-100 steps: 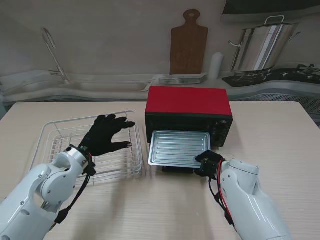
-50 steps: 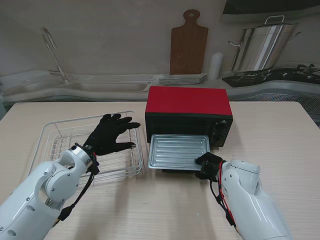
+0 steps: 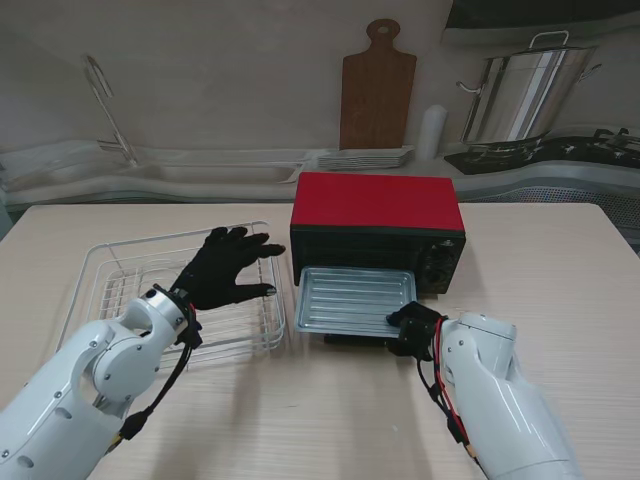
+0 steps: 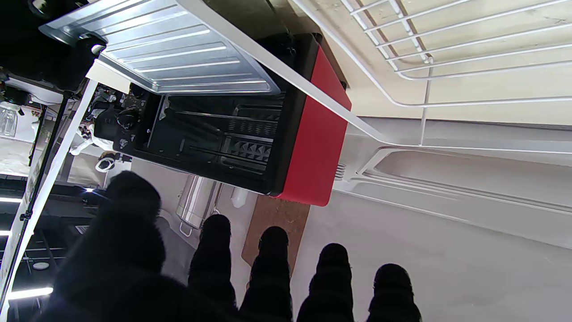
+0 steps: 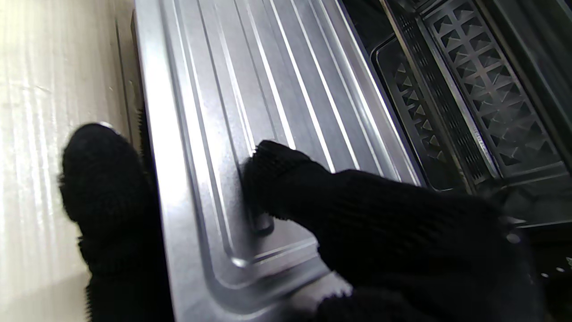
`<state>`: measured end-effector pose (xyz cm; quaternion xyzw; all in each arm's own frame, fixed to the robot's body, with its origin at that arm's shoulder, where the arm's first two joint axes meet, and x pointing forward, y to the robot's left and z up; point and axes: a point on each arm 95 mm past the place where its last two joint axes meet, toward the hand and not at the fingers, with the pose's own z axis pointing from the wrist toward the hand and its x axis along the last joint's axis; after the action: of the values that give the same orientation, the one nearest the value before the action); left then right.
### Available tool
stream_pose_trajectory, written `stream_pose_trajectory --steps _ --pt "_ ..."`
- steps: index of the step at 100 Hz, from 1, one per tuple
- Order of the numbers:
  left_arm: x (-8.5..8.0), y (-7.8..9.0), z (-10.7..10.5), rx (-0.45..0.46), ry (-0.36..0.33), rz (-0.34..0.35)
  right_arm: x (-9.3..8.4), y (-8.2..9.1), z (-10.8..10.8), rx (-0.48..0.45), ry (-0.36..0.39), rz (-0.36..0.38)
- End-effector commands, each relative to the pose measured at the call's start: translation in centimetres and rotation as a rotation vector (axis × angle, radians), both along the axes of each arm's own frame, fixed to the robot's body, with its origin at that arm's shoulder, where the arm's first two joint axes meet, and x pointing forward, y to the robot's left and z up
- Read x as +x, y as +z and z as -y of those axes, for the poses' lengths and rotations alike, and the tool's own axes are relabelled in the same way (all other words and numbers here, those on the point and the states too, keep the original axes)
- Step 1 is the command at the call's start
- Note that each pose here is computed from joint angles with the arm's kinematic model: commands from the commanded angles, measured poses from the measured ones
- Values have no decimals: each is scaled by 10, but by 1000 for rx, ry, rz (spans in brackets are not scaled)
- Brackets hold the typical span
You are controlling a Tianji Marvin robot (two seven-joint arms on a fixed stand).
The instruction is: Slide the trays into the oven
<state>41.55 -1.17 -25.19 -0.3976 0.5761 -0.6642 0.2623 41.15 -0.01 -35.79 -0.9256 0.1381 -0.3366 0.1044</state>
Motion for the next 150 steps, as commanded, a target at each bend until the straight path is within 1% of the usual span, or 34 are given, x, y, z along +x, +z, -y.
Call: stream_pose_trajectory --steps 1,45,103,150 --pt "-1 0 3 -2 -8 -10 1 2 -7 23 12 11" --pt "0 -1 3 -2 -5 -16 7 3 -8 34 -10 -3" --pt "0 -3 1 -3 4 -16 16 2 -11 27 -3 -4" --pt "1 -3 0 -6 11 -19 24 2 -13 21 -12 -12"
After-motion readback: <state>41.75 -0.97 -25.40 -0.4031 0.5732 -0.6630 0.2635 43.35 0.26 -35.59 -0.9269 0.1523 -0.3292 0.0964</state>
